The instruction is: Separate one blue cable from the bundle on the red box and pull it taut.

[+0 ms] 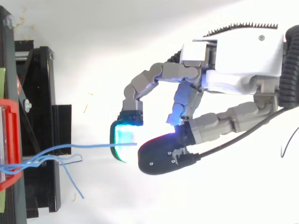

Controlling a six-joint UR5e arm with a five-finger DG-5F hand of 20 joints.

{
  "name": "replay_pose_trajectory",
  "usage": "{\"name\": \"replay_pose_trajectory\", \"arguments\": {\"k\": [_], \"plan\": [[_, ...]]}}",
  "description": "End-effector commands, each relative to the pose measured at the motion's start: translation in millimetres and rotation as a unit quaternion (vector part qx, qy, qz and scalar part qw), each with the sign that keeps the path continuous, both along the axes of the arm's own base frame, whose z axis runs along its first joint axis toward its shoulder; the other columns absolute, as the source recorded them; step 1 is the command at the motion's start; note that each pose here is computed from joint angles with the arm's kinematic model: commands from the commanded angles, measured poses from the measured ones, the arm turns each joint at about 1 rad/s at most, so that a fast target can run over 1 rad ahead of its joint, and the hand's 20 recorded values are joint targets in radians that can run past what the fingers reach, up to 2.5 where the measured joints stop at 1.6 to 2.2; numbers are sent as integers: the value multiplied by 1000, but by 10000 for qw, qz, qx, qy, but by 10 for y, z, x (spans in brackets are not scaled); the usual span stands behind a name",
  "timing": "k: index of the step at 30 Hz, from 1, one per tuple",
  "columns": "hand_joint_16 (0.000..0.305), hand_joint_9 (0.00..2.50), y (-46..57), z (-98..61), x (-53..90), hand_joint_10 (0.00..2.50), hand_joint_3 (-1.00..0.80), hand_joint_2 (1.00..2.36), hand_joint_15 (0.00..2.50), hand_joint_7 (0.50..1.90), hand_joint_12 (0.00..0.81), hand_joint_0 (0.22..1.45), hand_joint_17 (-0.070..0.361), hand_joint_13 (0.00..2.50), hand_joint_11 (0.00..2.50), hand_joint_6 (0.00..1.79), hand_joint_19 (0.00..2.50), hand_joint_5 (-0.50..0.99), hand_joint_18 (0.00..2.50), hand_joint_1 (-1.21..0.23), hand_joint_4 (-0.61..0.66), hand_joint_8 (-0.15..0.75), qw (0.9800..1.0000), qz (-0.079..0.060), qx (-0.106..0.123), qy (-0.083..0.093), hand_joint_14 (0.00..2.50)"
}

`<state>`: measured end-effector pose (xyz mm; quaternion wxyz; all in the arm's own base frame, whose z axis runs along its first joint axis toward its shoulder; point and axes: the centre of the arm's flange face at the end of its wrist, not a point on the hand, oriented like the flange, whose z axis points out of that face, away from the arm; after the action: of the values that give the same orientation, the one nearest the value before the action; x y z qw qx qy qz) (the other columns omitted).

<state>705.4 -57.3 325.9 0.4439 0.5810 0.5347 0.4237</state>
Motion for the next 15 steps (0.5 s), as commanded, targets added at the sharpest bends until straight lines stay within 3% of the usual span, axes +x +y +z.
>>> {"name": "replay_pose_trajectory", "arguments": {"k": [1,8,12,15], "plan": [[78,1258,1,-42,-6,11,15,1033,598,945,516,578,175,1129,295,881,538,7,1047,-865,-131,324,10000,2,-4,-6,19],[77,1256,-24,-105,-35,12,33,1000,600,948,512,588,172,1124,303,883,542,7,1042,-865,-125,321,10000,-13,-13,62,19],[77,1261,-32,-249,-100,11,38,1000,596,952,514,587,173,1128,296,882,547,8,1044,-863,-127,321,9998,-6,-32,215,20],[77,1267,-24,-326,-112,11,38,1004,595,953,515,585,174,1126,289,882,546,8,1047,-860,-128,322,9998,-5,-30,184,19]]}}
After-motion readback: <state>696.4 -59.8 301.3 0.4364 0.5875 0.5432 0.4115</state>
